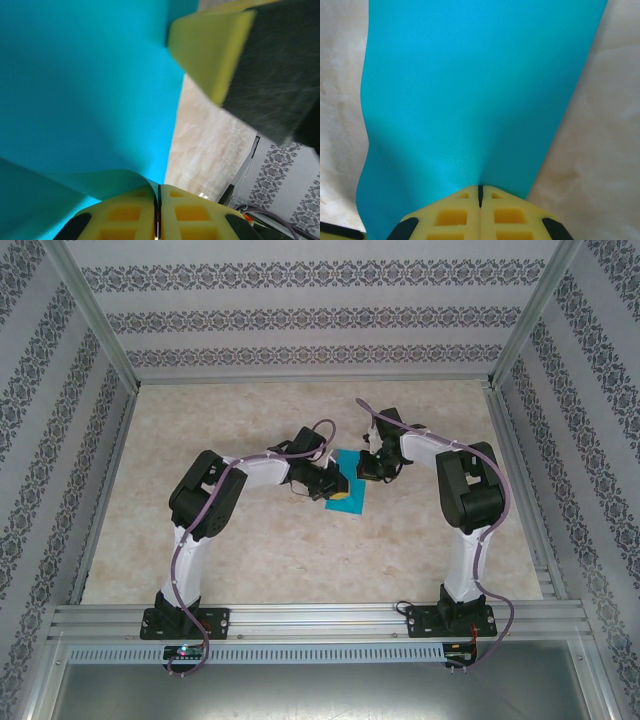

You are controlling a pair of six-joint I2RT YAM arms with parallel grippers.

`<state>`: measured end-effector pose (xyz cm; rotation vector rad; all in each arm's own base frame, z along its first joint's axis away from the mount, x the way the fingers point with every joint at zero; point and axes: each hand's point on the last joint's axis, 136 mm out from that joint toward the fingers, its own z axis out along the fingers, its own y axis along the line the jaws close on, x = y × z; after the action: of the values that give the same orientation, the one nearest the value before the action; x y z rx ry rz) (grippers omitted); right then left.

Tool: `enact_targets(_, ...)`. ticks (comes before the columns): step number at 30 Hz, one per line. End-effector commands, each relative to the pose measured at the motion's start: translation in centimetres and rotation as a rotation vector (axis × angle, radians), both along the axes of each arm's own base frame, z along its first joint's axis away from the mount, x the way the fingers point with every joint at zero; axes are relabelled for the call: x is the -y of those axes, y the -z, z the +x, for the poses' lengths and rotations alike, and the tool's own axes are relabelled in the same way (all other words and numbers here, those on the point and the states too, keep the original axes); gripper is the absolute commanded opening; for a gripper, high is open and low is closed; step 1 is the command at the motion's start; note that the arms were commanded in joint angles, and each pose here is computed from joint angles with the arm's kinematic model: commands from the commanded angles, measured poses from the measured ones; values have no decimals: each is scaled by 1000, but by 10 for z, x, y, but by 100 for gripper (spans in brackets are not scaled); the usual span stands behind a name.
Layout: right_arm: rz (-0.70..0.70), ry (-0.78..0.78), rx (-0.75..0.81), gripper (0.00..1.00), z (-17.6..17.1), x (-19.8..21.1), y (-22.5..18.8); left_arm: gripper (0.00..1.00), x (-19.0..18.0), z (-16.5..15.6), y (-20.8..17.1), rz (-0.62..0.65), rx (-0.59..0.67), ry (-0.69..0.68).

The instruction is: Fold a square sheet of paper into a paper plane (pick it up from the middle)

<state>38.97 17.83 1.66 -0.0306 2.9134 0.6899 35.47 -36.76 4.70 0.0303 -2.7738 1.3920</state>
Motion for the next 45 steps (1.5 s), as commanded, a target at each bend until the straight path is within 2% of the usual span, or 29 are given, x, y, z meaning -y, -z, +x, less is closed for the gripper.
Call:
enact_targets(1,-34,-13,-57,2,-12,7,19,12,8,3,-7,1,12,19)
enact_targets(20,18,-6,-48,1,-16,-1,12,12,16,13,11,25,-18,36)
enact_targets(30,22,-7,-48,2,-19,-1,11,12,21,18,8,13,-13,35)
enact_targets(45,24,-8,-43,2,-20,-1,8,13,19,14,19,36,-33,56)
